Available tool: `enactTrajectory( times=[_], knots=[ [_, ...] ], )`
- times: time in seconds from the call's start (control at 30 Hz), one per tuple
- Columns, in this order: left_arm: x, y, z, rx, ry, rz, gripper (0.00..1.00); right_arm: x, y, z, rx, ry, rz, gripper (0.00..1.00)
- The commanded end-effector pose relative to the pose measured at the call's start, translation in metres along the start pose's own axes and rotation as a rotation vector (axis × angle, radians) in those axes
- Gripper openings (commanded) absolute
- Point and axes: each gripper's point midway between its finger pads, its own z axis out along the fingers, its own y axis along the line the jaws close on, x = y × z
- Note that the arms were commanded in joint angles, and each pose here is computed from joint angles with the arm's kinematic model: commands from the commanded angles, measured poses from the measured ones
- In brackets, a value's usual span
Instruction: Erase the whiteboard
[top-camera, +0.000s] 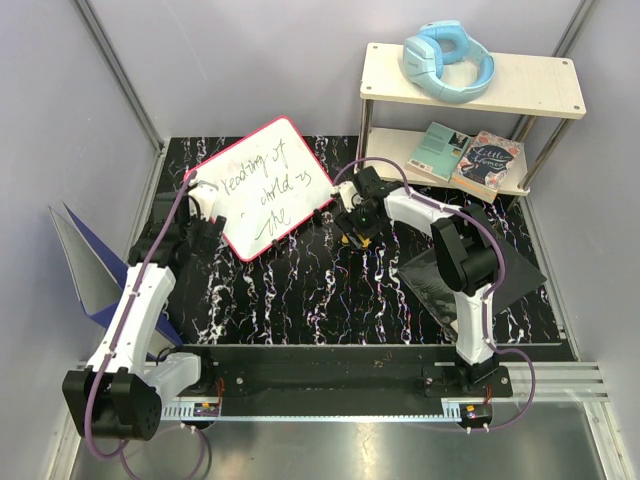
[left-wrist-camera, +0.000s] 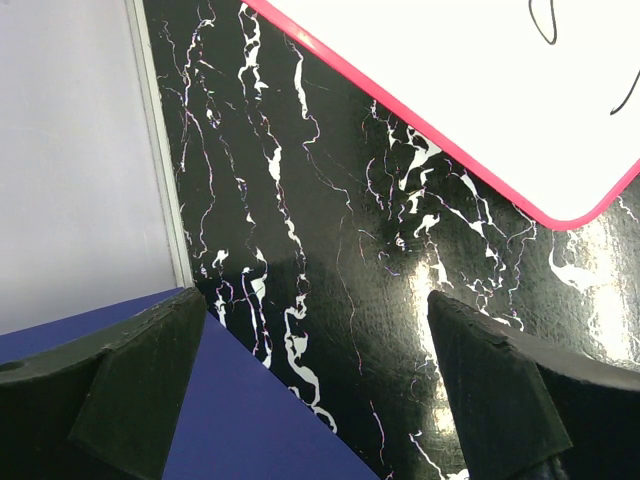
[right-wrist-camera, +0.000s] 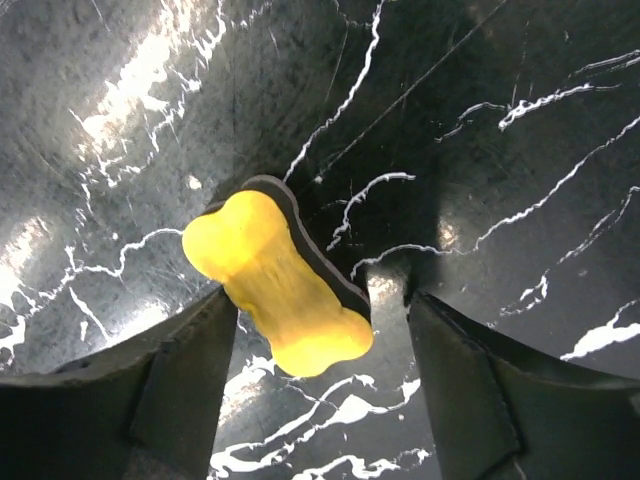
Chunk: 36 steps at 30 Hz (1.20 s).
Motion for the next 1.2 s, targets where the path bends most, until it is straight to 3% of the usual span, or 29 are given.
enactTrajectory(
  times=[0.0,0.27,0.33,0.37,0.6,0.83,1.0,1.17],
  knots=[
    [-0.007,0.005,-0.004,-0.019,-0.027,0.006,0.99,-0.024,0.003,-0.003,-0.040,-0.083,0.014,0.74],
    [0.000,0.000,-0.002,-0.007,-0.019,-0.033,0.99,-0.032,0.003,0.004,-0.050,-0.091,0.032,0.58],
    [0.000,0.001,-0.001,-0.013,-0.012,-0.037,0.99,-0.032,0.003,0.007,-0.053,-0.087,0.042,0.46],
    [0.002,0.003,-0.001,-0.026,-0.005,-0.038,0.99,-0.031,0.003,0.007,-0.054,-0.084,0.047,0.36],
    [-0.016,0.015,-0.001,-0.030,-0.033,-0.103,0.99,-0.026,0.010,0.005,-0.078,-0.082,0.063,0.02],
    [-0.062,0.047,0.008,0.010,-0.092,-0.282,0.99,-0.044,0.020,-0.019,-0.112,-0.162,0.124,0.00],
    [-0.102,0.069,0.021,0.109,-0.154,-0.441,0.99,-0.087,0.028,-0.056,-0.148,-0.327,0.175,0.00],
    [-0.115,0.079,0.058,0.253,-0.138,-0.613,0.99,-0.136,0.041,-0.089,-0.244,-0.494,0.235,0.00]
  ],
)
